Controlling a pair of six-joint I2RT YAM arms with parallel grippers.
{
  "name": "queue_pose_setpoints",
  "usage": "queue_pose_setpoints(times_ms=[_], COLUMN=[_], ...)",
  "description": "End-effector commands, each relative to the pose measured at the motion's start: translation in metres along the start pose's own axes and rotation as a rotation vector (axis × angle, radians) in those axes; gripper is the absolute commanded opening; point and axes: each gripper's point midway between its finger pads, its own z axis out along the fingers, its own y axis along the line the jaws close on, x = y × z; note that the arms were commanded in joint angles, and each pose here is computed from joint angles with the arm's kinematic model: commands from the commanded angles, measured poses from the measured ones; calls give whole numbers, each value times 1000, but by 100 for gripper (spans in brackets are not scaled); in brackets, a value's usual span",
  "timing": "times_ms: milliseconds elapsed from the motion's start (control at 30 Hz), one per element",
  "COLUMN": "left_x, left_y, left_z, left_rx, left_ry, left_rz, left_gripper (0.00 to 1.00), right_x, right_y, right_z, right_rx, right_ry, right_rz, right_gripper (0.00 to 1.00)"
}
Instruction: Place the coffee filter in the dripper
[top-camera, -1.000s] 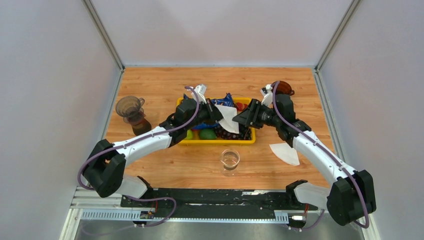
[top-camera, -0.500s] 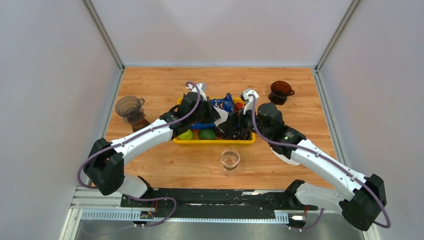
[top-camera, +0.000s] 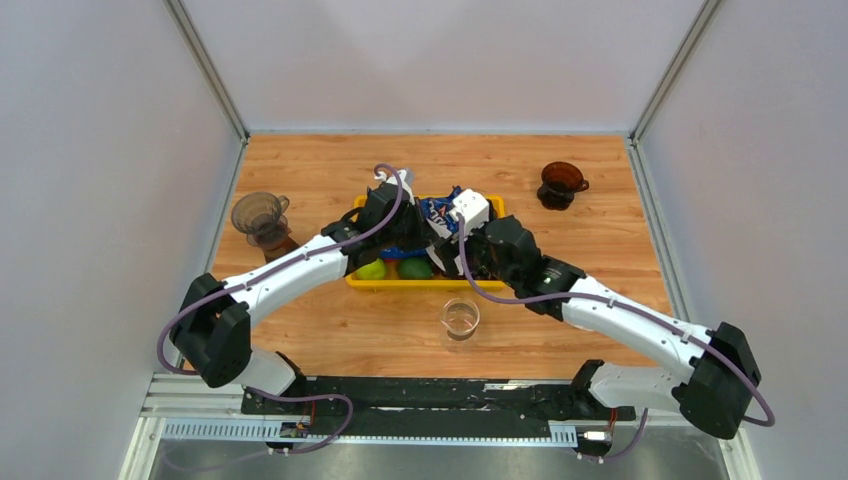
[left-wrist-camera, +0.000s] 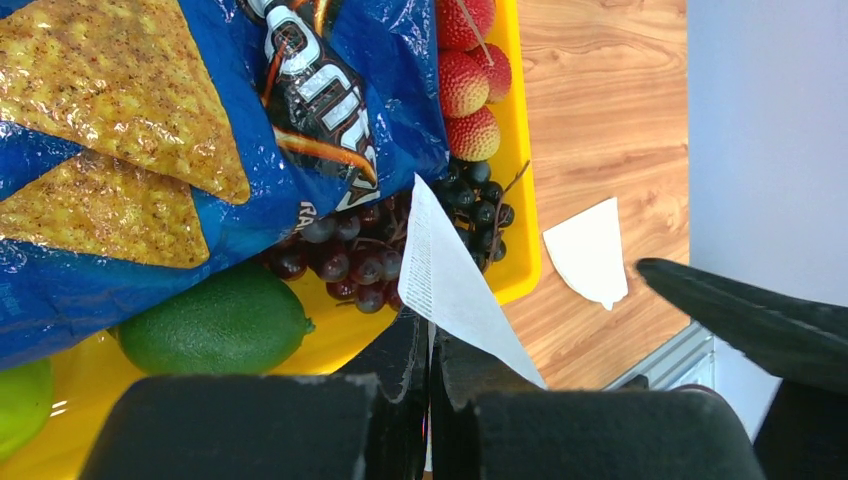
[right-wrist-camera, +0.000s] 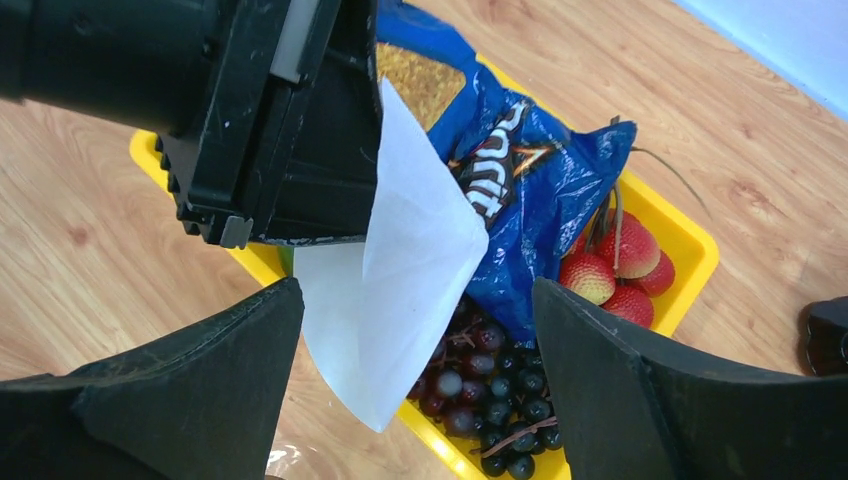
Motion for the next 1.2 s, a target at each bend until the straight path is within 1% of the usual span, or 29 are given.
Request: queue_pose_setpoints(times_ms=[0,233,367,433,533,600,733,867,1067,1167], left_x=[-14,-12,-11,-10,-9,-8,-7,-5,-7,-11], left_y=[-17,-18,-17,-16,-19,-21,-21,-20,-18,-18], left_z=[-7,-7,-7,-7,-6,-7,-7,-7,-10,-14], left_rx=[33,49,47,48,69,77,80,76,65,62], left_ry=[-22,-20,-17,-15,-10,-6,-1,7,8,-7], left_rz=[11,23,34,36,35,37,46,62,101,132], left_gripper=[0,0,0,0,0,0,0,0,0,0], right_x=[-15,-13,-12,-9,-4,-4,-6,-9,-16,-16], right_y=[1,-20,-38,-41,-44,-46,-45,-42,-39,-41], right_z=[11,20,18,19,21,23,27,31,35,35], right_rx=[29,171,284,302,325,342,337,322,296,298], right_ry=[-40,-17,-12,-4,10,15,16,14,10,10], right_rz=[-55,-44,-25,-25,-25,-25,-26,-32,-58,-66], right_gripper=[88,75,69,65,55,52,50,42,23,17])
